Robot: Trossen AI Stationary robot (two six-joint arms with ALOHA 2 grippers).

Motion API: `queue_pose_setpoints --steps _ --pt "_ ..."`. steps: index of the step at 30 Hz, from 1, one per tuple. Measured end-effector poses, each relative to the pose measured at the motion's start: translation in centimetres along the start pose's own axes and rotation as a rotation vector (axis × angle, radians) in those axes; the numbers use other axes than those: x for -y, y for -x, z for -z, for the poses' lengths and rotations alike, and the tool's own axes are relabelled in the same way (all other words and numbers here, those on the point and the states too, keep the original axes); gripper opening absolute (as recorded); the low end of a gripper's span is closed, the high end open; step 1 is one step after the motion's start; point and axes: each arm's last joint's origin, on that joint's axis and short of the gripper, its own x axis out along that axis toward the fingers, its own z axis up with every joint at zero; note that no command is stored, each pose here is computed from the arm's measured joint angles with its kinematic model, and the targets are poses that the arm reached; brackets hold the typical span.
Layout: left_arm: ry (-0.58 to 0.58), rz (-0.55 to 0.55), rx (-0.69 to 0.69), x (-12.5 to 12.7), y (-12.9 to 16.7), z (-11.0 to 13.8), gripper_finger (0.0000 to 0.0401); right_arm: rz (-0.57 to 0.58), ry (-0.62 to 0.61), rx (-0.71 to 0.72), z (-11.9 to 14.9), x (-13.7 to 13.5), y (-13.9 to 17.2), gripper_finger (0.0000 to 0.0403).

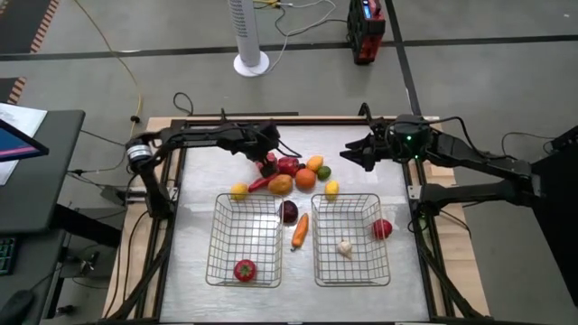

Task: Sort produce into baskets
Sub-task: Put the pumpkin into the right brown wire basket

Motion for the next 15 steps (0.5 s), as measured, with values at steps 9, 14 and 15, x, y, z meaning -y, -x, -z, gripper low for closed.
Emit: queue_pose_setpoints --steps 9,14,15 --pt "-0.041 -0.025 -0.027 0.2 -2.5 -0.1 0.0381 0.006 -0.001 -0.009 0.1 0.0 0.0 0.0331" --pt "-0.027 0.009 -0.066 0.2 -3.0 0.2 0.0349 0.006 -0.001 -0.009 0.1 0.0 0.0 0.0331" --pt "-0.027 0.012 -0.069 0.2 -3.0 0.2 0.0341 0.004 -0.001 -0.01 0.1 0.0 0.0 0.0331"
